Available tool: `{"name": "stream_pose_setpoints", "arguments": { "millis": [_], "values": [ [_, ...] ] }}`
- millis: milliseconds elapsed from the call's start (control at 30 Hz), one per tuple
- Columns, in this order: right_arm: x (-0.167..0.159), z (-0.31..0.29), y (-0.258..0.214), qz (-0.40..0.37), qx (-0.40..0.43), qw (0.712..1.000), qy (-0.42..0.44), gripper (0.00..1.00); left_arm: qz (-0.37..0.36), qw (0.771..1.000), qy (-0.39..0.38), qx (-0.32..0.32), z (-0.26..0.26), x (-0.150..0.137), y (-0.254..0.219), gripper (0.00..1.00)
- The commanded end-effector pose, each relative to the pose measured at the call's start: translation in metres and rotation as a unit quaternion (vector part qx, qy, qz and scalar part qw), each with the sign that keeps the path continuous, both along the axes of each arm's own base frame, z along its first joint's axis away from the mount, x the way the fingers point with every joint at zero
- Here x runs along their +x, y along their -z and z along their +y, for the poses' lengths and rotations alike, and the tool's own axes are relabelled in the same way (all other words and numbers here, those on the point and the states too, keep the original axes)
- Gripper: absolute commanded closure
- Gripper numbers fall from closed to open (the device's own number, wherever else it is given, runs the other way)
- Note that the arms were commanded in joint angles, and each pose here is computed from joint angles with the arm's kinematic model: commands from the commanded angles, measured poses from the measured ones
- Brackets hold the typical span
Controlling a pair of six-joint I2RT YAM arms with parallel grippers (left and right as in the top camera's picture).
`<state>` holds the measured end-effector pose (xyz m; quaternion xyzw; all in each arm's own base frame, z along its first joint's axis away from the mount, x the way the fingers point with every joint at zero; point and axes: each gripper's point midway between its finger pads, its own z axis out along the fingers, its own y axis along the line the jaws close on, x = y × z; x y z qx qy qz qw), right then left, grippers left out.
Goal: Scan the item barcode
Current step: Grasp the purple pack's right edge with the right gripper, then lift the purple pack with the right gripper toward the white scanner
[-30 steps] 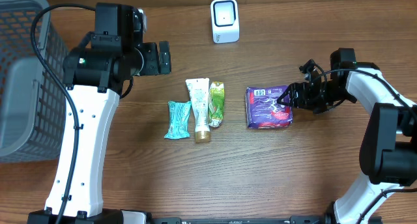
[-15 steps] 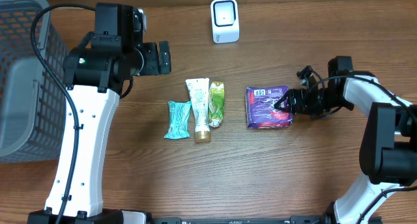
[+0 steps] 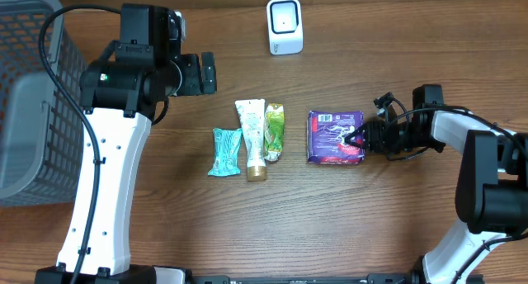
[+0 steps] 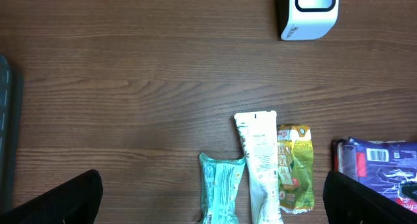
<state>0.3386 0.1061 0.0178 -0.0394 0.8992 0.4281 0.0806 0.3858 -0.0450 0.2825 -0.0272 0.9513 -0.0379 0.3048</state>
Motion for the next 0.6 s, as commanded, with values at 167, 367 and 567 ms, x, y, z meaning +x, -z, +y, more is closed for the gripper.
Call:
{"name": "stream_pose_setpoints", "arguments": {
  "millis": [167,367,567],
  "values": [
    [0.007,0.014,-0.025,0.004,0.081,0.997,0.016,0.81,0.001,1.0,0.005,0.011,0.003,0.0,0.002,0.0],
    [0.018,0.013,-0.058,0.0,0.081,0.996,0.028,0.89,0.001,1.0,0.005,0.011,0.003,0.0,0.002,0.0],
    [0.024,0.005,-0.118,-0.036,0.018,0.999,0.031,0.96,0.001,1.0,0.006,0.011,0.002,0.0,0.002,0.0]
  ]
}}
